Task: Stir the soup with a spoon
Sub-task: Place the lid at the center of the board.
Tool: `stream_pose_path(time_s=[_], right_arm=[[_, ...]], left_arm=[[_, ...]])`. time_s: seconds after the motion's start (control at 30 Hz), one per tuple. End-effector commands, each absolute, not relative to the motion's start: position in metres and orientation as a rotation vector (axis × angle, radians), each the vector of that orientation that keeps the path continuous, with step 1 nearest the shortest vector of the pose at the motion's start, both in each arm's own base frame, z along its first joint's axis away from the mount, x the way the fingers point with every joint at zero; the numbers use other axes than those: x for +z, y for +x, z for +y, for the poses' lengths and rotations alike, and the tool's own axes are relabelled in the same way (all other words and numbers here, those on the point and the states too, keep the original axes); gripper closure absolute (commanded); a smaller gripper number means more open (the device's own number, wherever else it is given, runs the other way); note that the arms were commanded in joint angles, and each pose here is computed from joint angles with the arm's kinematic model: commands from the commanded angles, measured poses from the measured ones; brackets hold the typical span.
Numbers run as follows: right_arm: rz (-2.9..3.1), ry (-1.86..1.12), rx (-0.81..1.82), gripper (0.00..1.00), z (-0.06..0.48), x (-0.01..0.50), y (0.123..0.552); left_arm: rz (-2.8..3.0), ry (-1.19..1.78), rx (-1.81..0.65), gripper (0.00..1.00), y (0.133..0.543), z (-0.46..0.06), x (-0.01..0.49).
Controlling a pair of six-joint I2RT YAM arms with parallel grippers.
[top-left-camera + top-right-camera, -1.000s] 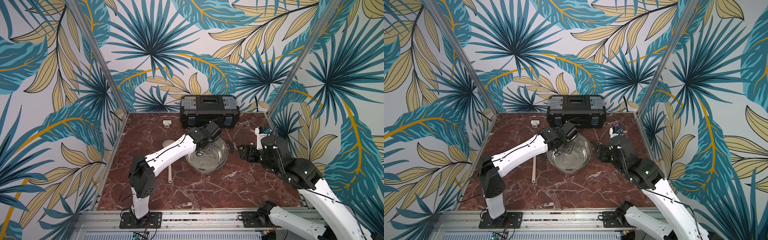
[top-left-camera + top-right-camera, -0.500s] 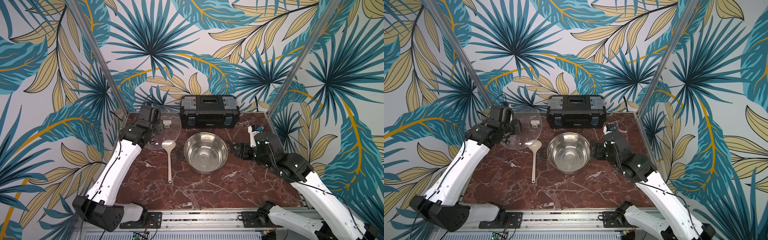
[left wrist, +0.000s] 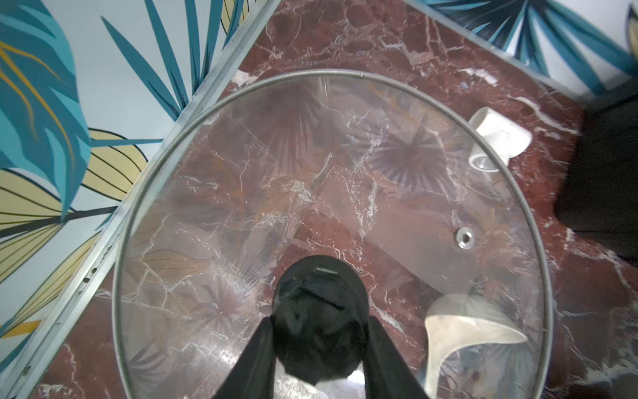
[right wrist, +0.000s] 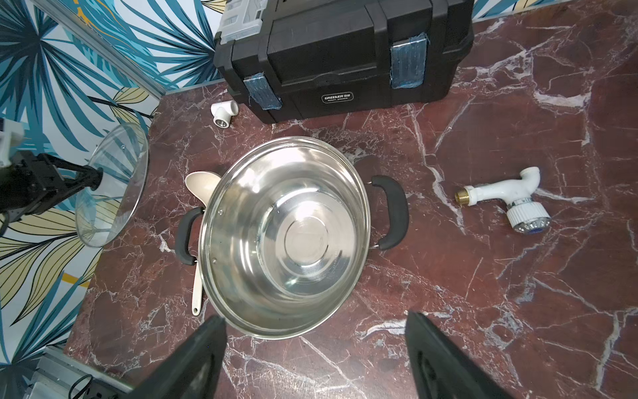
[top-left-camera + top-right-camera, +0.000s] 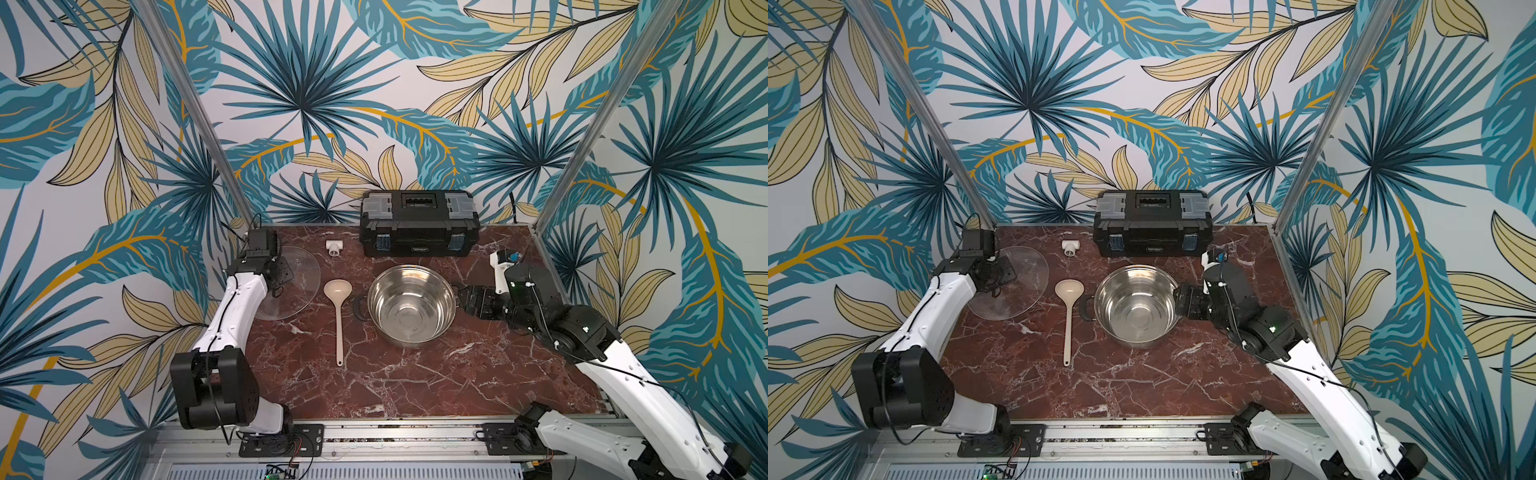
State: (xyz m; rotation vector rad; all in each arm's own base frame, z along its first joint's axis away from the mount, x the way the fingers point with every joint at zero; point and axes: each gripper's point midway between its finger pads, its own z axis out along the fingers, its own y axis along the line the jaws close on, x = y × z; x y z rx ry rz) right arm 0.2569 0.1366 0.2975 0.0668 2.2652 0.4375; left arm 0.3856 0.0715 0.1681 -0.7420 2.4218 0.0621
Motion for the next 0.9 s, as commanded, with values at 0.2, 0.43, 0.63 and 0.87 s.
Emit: stream_pose_path(time_s=[0.2, 0.43, 0.63, 0.87], right_arm=[[2.264, 0.094, 0.410, 0.13, 0.125, 0.294, 0.247], [2.273, 0.100, 0.416, 0.13, 0.128, 0.292, 0.250], [2.268, 0.099, 0.416, 0.13, 0.128, 0.294, 0.250], [2.262, 0.107, 0.404, 0.10, 0.122, 0.295, 0.244]], left_arm=[[2.456, -0.787, 0.060, 0.84, 0.401, 0.085, 0.107], [2.489, -0.807, 0.082, 0.65, 0.394, 0.086, 0.082], [2.545, -0.808, 0.096, 0.39, 0.387, 0.085, 0.062], [2.494, -0.833, 0.065, 0.12, 0.383, 0.083, 0.085]])
